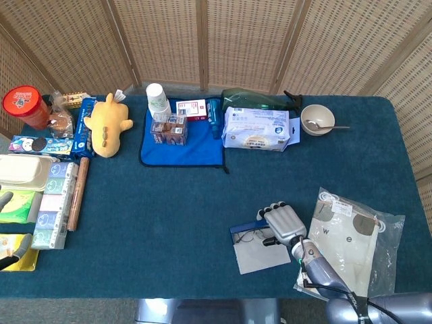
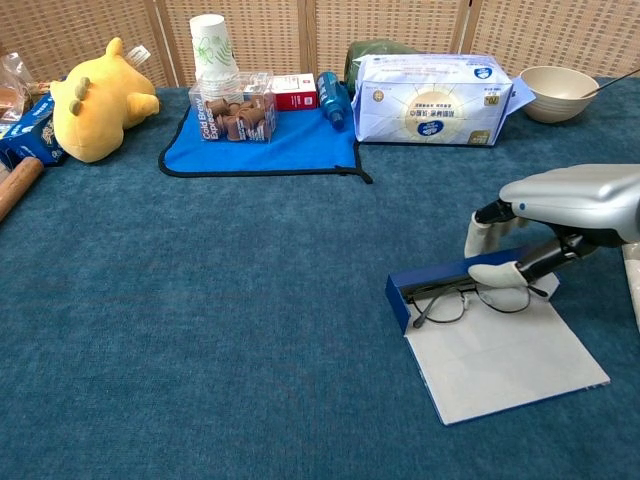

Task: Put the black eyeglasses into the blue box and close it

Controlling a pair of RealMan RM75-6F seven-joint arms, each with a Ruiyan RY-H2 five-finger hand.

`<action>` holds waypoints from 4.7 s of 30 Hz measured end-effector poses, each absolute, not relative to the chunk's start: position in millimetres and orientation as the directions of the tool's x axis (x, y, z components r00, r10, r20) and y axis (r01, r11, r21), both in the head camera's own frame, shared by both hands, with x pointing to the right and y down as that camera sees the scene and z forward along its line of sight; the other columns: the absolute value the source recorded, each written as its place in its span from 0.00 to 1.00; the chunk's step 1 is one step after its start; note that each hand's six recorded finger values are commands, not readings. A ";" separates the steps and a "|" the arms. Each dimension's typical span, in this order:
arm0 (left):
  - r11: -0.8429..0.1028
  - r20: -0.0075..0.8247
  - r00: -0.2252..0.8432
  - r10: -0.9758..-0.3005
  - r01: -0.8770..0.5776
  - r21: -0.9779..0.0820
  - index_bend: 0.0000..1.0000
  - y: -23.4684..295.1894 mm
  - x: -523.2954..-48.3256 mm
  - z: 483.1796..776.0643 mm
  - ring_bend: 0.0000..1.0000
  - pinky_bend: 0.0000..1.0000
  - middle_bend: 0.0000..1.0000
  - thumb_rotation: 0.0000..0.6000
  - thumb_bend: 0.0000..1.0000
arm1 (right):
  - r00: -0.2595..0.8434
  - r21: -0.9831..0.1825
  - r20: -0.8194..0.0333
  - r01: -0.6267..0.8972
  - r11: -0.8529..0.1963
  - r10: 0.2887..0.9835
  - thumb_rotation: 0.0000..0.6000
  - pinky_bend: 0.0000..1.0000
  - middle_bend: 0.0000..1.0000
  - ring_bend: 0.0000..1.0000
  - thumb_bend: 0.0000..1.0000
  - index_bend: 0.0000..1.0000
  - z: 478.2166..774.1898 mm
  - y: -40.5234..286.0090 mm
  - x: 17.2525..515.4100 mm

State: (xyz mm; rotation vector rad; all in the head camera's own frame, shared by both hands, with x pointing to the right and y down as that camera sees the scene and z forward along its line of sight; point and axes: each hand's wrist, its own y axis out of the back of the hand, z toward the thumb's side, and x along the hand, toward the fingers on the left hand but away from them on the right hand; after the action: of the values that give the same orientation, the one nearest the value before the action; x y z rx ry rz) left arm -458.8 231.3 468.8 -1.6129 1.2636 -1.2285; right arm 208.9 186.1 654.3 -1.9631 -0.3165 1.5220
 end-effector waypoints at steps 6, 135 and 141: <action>-0.247 0.239 0.063 -0.969 -0.271 -0.930 0.07 231.5 -457.7 469.6 0.00 0.00 0.00 0.89 0.32 | 0.289 -0.599 -0.789 -0.169 -0.783 0.542 0.23 0.24 0.33 0.24 0.36 0.30 648.8 195.3 216.5; -0.167 0.177 0.004 -0.984 -0.352 -0.921 0.04 240.7 -511.2 465.7 0.00 0.00 0.00 0.89 0.32 | 0.439 -0.847 -0.465 0.033 -0.531 0.769 0.84 0.17 0.09 0.01 0.12 0.00 597.8 358.1 256.9; -0.144 0.152 0.004 -0.988 -0.356 -0.923 0.04 242.3 -514.0 461.4 0.00 0.00 0.00 0.88 0.32 | 0.444 -0.860 -0.438 0.047 -0.509 0.782 0.86 0.16 0.08 0.00 0.12 0.00 598.2 372.1 259.7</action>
State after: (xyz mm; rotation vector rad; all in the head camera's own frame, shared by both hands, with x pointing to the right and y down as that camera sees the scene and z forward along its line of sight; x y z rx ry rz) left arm -514.0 242.3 461.4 -1.5818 1.4169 -1.1455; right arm 259.7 372.1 598.2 -1.8737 -0.7006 1.1278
